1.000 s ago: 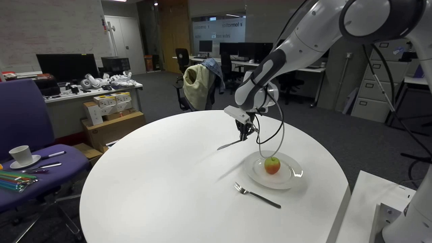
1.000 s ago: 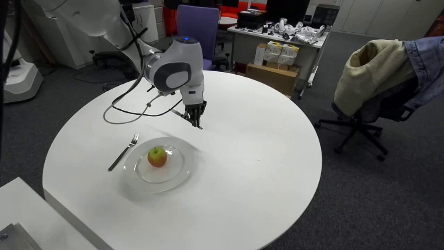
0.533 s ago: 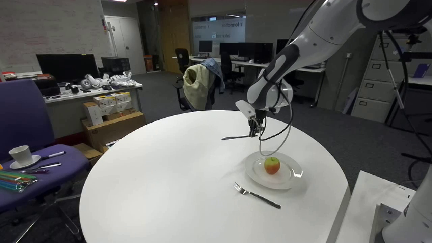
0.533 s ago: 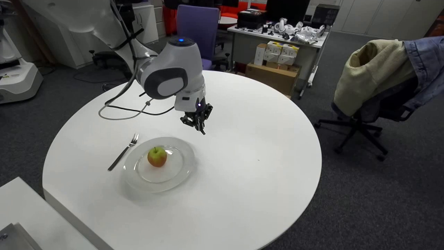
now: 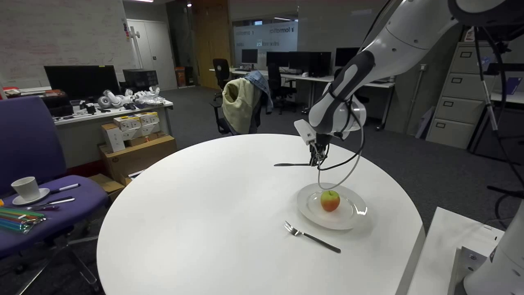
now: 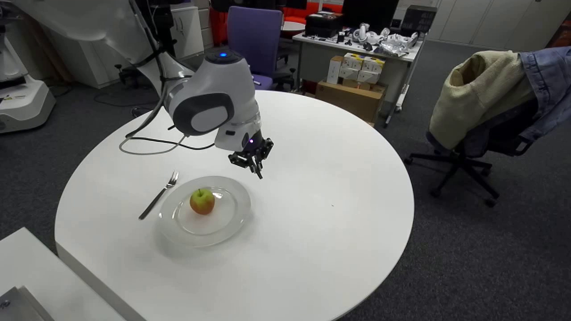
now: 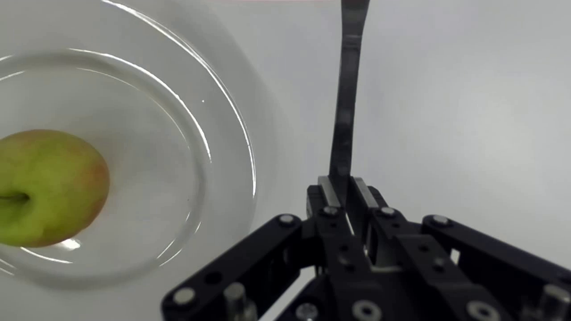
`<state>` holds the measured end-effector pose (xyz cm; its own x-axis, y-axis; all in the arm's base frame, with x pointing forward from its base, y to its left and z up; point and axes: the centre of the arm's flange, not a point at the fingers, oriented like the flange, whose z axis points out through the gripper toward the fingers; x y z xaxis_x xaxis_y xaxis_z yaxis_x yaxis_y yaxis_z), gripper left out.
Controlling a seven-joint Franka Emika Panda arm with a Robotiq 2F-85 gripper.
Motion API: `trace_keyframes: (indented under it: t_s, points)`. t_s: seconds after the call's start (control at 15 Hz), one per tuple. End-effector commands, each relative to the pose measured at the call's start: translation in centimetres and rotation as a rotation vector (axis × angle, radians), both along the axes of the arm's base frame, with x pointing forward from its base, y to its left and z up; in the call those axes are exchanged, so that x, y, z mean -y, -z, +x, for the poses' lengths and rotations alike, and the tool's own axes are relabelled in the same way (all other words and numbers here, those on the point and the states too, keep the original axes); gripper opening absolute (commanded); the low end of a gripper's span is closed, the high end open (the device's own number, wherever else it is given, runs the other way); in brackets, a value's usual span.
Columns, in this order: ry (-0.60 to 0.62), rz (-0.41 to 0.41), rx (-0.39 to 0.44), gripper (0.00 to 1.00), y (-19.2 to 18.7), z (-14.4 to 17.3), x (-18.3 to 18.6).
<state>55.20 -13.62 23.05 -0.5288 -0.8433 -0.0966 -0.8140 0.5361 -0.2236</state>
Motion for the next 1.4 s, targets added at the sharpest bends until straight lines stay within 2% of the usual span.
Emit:
trace_keyframes:
  t_s: [0.0,0.07,0.13,0.27,0.53,0.67,0.73,0.93,1.07,1.33]
  points:
    - [0.015,0.002,0.044,0.03,-1.5,-2.1,-0.1]
    - [-0.018,-0.009,0.047,0.37,-1.6,-2.0,-0.1]
    - [-0.097,-0.039,0.042,0.38,-1.8,-1.7,-0.5]
    - [-0.212,-0.092,0.029,0.52,-2.5,-1.0,-2.0]
    - [-0.434,-0.140,0.013,0.81,-3.3,1.4,-9.4]
    - [-0.546,-0.140,0.040,0.96,-3.3,2.4,-13.7]
    - [-0.597,-0.124,0.065,0.99,-3.4,2.8,-15.9]
    - [-0.751,-0.086,0.124,1.00,-3.7,3.0,-20.0]
    - [-0.868,-0.069,0.137,1.00,-3.9,2.8,-20.9]
    - [-1.100,-0.036,0.140,1.00,-4.0,2.0,-20.1]
